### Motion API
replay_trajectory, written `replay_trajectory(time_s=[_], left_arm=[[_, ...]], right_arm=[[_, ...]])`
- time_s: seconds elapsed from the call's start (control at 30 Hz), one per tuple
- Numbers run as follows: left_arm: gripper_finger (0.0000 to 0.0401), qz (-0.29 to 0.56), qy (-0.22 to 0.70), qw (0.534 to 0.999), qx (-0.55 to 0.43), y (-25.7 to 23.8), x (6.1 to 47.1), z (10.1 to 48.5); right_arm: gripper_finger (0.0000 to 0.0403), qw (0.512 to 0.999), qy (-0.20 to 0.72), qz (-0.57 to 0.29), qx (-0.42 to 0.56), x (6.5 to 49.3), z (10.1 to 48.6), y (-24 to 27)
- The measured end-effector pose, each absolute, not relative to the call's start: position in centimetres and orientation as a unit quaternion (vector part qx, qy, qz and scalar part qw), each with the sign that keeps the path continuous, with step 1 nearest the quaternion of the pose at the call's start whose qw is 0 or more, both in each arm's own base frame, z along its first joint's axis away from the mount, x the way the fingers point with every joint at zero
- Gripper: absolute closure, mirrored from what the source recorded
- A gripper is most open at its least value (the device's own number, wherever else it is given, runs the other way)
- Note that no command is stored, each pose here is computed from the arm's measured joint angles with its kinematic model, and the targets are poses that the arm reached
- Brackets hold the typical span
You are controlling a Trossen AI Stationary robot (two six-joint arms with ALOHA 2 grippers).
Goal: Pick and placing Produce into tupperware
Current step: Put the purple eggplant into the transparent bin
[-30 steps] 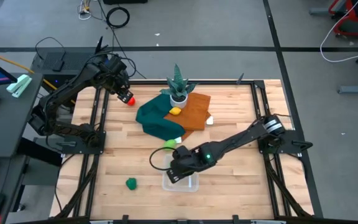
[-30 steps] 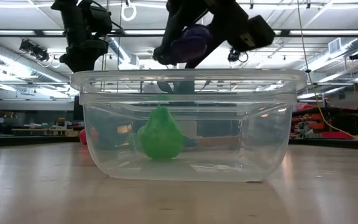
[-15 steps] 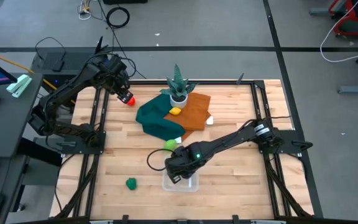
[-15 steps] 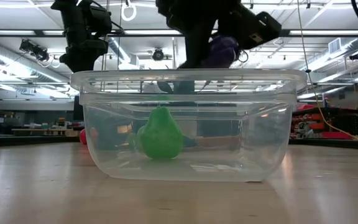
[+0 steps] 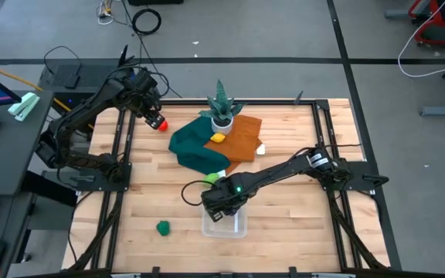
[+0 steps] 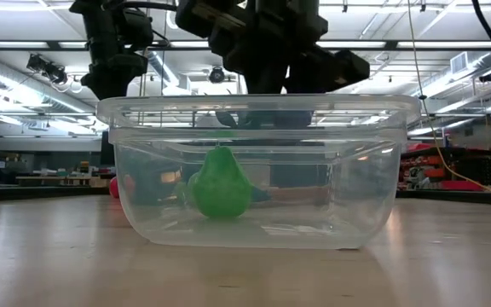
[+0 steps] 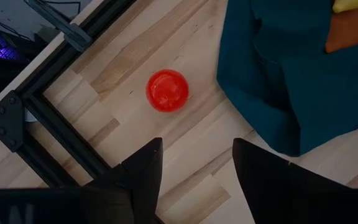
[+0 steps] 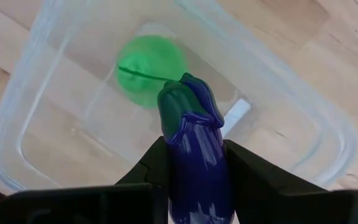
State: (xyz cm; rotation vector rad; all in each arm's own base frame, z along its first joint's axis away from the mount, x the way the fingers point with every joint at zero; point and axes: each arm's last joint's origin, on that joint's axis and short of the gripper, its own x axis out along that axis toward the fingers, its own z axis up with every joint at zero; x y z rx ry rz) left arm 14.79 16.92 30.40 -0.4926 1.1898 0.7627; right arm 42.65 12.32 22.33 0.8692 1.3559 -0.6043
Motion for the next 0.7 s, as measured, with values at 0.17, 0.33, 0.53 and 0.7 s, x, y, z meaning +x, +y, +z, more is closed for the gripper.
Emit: replay_trajectory(time_s=[0.17, 0.33, 0.53, 0.7], left_arm=[[0.0199, 0.347, 0.541, 0.733, -0.224, 16.9, 14.8, 30.4], [0.0196, 0.347, 0.54, 0.733, -0.224, 16.9, 14.8, 30.4], [0.0201, 0.347, 0.54, 0.733, -0.223, 16.9, 14.8, 30.4], [0.0196, 0.347, 0.541, 0.733, -0.223, 16.9, 14.8, 30.4]], right_arm=[[0.0321, 0.645, 0.603, -0.274, 0.381, 42.5, 22.0, 12.0], [0.0321, 0.643, 0.6, -0.278, 0.386, 42.6, 22.0, 11.9], [0.0321, 0.644, 0.596, -0.283, 0.386, 42.6, 22.0, 11.9], [0.0321, 0.636, 0.602, -0.294, 0.384, 42.3, 21.1, 11.6]])
